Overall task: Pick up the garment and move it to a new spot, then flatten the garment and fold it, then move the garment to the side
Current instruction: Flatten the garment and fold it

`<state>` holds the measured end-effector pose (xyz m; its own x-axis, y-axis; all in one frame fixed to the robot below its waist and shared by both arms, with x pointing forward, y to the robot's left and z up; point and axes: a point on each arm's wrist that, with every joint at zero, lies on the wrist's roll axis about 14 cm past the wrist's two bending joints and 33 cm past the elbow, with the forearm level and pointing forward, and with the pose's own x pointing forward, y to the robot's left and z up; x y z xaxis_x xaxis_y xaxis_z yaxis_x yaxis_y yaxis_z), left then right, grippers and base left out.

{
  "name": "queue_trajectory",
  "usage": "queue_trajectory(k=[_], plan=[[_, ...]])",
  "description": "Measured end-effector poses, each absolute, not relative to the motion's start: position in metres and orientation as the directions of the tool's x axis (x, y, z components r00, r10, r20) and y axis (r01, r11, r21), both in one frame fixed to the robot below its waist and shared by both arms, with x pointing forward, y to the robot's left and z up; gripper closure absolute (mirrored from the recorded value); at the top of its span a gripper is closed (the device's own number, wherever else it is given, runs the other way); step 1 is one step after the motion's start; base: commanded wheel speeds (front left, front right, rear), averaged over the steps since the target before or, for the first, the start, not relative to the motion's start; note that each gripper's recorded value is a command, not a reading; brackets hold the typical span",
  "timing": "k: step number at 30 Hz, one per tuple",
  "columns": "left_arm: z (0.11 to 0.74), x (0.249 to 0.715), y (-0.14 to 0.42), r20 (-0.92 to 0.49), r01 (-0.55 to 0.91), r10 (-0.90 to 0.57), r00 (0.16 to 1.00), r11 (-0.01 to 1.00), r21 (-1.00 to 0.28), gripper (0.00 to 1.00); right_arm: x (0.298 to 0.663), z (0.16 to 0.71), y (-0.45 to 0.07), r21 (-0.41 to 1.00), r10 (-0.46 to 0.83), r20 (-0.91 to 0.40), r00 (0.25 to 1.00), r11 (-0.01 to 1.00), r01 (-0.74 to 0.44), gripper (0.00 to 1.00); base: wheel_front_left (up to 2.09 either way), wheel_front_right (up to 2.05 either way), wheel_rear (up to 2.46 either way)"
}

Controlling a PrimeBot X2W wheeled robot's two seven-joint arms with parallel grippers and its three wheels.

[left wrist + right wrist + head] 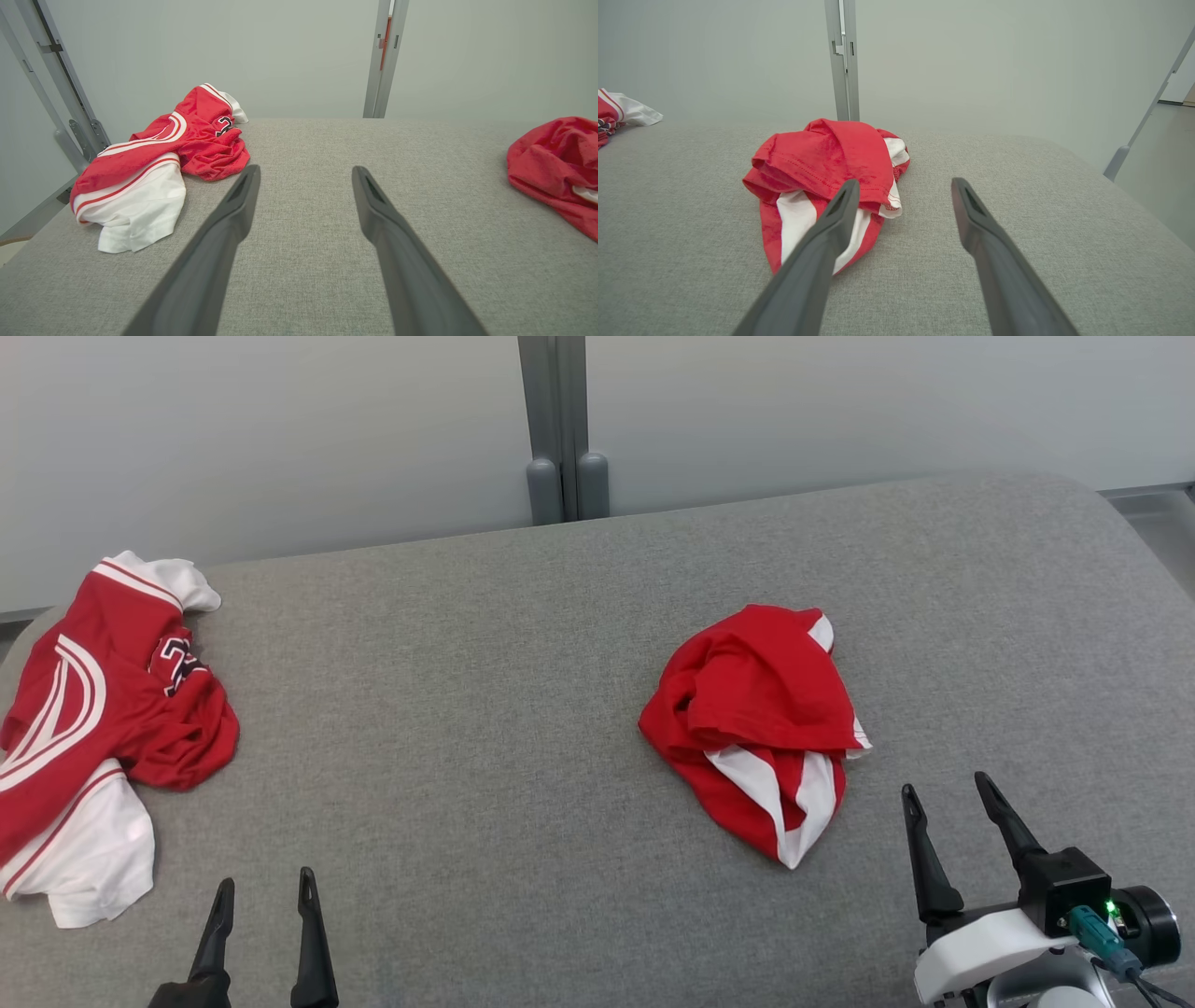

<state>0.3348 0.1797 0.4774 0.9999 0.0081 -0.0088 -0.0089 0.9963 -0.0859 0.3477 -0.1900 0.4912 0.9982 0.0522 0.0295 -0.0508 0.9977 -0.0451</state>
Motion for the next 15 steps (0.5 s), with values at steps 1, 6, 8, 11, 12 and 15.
queue_trajectory(k=[1,6,8,11,12,15], plan=[[0.4773,0.3350,0.1793,-0.009,-0.008,0.007,1.000,0.996,-0.089,0.00,0.3475,0.4910,-0.1899,-0.045,0.052,0.029,0.998,0.998,-0.051,0.00,0.00,0.00,0.00],[0.4769,0.3358,0.1770,-0.011,-0.001,0.000,1.000,0.996,-0.091,0.00,0.3467,0.4910,-0.1904,-0.043,0.050,0.029,0.998,0.998,-0.049,0.00,0.00,0.00,0.00],[0.4766,0.3362,0.1766,-0.012,0.000,-0.001,1.000,0.996,-0.091,0.00,0.3465,0.4908,-0.1910,-0.043,0.048,0.028,0.998,0.998,-0.047,0.00,0.00,0.00,0.00],[0.4755,0.3368,0.1759,-0.015,0.001,-0.003,1.000,0.996,-0.092,0.00,0.3466,0.4901,-0.1916,-0.043,0.046,0.026,0.999,0.998,-0.045,0.00,0.00,0.00,0.00],[0.4752,0.3370,0.1757,-0.016,0.002,-0.003,1.000,0.996,-0.092,0.00,0.3467,0.4899,-0.1918,-0.043,0.046,0.026,0.999,0.998,-0.045,0.00,0.00,0.00,0.00],[0.4749,0.3372,0.1754,-0.017,0.002,-0.004,1.000,0.996,-0.094,0.00,0.3468,0.4896,-0.1921,-0.043,0.045,0.025,0.999,0.998,-0.044,0.00,0.00,0.00,0.00]])
